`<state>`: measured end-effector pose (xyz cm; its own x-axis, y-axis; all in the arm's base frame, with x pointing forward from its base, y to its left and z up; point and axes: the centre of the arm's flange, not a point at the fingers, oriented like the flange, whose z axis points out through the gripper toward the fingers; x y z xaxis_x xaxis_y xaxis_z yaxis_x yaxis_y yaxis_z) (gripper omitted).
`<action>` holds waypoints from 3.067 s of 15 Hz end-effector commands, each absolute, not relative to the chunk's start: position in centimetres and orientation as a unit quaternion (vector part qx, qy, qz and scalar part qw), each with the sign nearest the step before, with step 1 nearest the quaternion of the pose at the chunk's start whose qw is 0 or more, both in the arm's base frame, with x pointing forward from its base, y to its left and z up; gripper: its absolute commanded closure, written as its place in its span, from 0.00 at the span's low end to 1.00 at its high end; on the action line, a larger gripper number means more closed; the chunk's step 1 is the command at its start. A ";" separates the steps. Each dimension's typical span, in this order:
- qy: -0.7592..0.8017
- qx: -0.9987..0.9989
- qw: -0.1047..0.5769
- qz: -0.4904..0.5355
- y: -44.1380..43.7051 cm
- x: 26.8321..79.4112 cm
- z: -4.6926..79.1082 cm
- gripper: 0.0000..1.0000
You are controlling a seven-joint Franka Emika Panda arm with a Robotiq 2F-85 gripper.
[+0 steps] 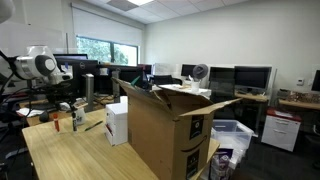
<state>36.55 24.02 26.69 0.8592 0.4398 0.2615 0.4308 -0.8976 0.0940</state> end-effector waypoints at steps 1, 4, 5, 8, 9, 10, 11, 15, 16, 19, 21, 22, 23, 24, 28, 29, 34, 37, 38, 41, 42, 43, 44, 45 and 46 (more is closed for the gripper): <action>0.218 0.964 0.013 0.150 24.6 37.9 25.3 0.00; 0.219 0.964 0.016 0.148 24.8 38.4 24.9 0.00; 0.219 0.964 0.018 0.146 24.8 38.6 24.7 0.00; 0.217 0.966 0.019 0.142 24.7 38.9 24.2 0.00; 0.217 0.966 0.020 0.140 24.6 38.9 24.1 0.00; 0.216 0.966 0.021 0.140 24.6 39.0 24.0 0.00; 0.215 0.966 0.021 0.139 24.6 39.0 23.9 0.00; 0.214 0.967 0.024 0.136 24.3 39.4 23.7 0.00; 0.214 0.967 0.025 0.136 24.3 39.5 23.7 0.00; 0.213 0.967 0.027 0.137 24.3 39.5 23.7 0.03; 0.213 0.967 0.029 0.138 24.3 39.4 23.9 0.28; 0.213 0.967 0.030 0.139 24.4 39.4 24.0 0.29; 0.212 0.967 0.030 0.139 24.5 39.3 24.0 0.34; 0.212 0.967 0.030 0.138 24.5 39.2 24.0 0.42; 0.211 0.967 0.033 0.139 24.5 39.2 24.2 0.65; 0.211 0.967 0.034 0.139 24.4 39.3 24.2 0.70; 0.209 0.968 0.038 0.136 24.1 39.4 24.4 0.93; 0.209 0.968 0.039 0.134 24.2 39.3 24.3 0.93; 0.209 0.968 0.039 0.133 24.2 39.3 24.3 0.95; 0.211 0.968 0.039 0.132 24.3 39.2 24.2 0.95; 0.212 0.968 0.039 0.131 24.4 39.1 24.2 0.94; 0.213 0.967 0.040 0.131 24.4 39.2 24.2 0.95; 0.214 0.967 0.040 0.131 24.4 39.2 24.2 0.95; 0.218 0.967 0.044 0.126 24.5 39.2 24.4 0.95; 0.220 0.967 0.053 0.117 24.5 39.3 24.5 0.94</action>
